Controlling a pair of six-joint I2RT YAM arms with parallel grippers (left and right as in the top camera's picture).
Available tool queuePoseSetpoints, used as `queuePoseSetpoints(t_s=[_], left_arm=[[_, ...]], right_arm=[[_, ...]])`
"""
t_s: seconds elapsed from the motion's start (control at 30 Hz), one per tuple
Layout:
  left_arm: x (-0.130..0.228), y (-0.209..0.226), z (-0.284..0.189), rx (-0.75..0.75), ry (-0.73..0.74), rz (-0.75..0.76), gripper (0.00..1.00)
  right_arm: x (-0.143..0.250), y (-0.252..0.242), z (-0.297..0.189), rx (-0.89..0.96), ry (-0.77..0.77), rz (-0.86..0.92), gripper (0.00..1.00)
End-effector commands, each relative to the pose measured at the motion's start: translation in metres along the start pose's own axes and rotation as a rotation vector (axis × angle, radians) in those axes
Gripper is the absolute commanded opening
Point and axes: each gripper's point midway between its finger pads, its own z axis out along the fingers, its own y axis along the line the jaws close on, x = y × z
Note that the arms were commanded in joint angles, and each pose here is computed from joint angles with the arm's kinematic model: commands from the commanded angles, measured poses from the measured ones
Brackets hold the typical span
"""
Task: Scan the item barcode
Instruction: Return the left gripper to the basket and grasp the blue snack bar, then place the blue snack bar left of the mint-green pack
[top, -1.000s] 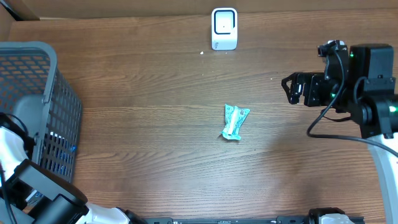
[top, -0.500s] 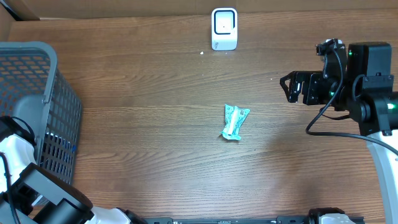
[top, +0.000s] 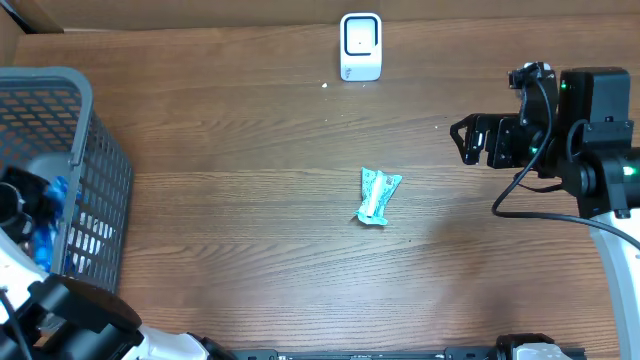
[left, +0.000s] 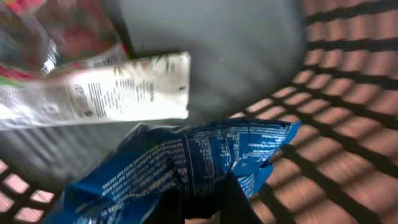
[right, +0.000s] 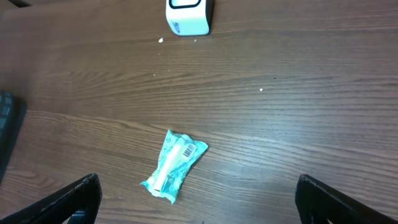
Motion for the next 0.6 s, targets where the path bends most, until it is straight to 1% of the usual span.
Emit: queuePoseSetpoints(t_s=[0.0, 0.13, 0.27, 0.3, 0.4, 0.5, 0.57], left_arm=[[-0.010, -0.028, -0.057, 0.068, -0.104, 0.125, 0.04], [-0.003, -0.055, -0.094, 0.141, -0.154, 0.259, 0.04], [0.015, -0.097, -0.142, 0.226, -0.259, 0.416, 0.04], [0.028, -0.116, -0.159, 0.281, -0.294, 0.485, 0.04], [0.059, -0.147, -0.181, 0.365, -0.317, 0.593, 0.04], [0.104, -0.173, -0.183, 0.415, -0.247, 0.642, 0.04], [0.134, -0.186, -0.174, 0.405, -0.176, 0.671, 0.04]], right_arm=[[-0.008, 0.003, -0.007, -0.008, -0.030, -0.009, 1.00], [-0.008, 0.003, -0.007, -0.007, -0.031, -0.009, 1.00], [-0.009, 0.003, -0.007, -0.008, -0.031, -0.009, 1.00], [-0.009, 0.003, -0.007, -0.008, -0.032, -0.009, 1.00], [-0.009, 0.003, -0.007, -0.008, -0.032, -0.009, 1.00], [-0.009, 0.003, -0.007, -0.008, -0.032, -0.010, 1.00], [-0.009, 0.003, -0.007, -0.008, -0.032, -0.009, 1.00]])
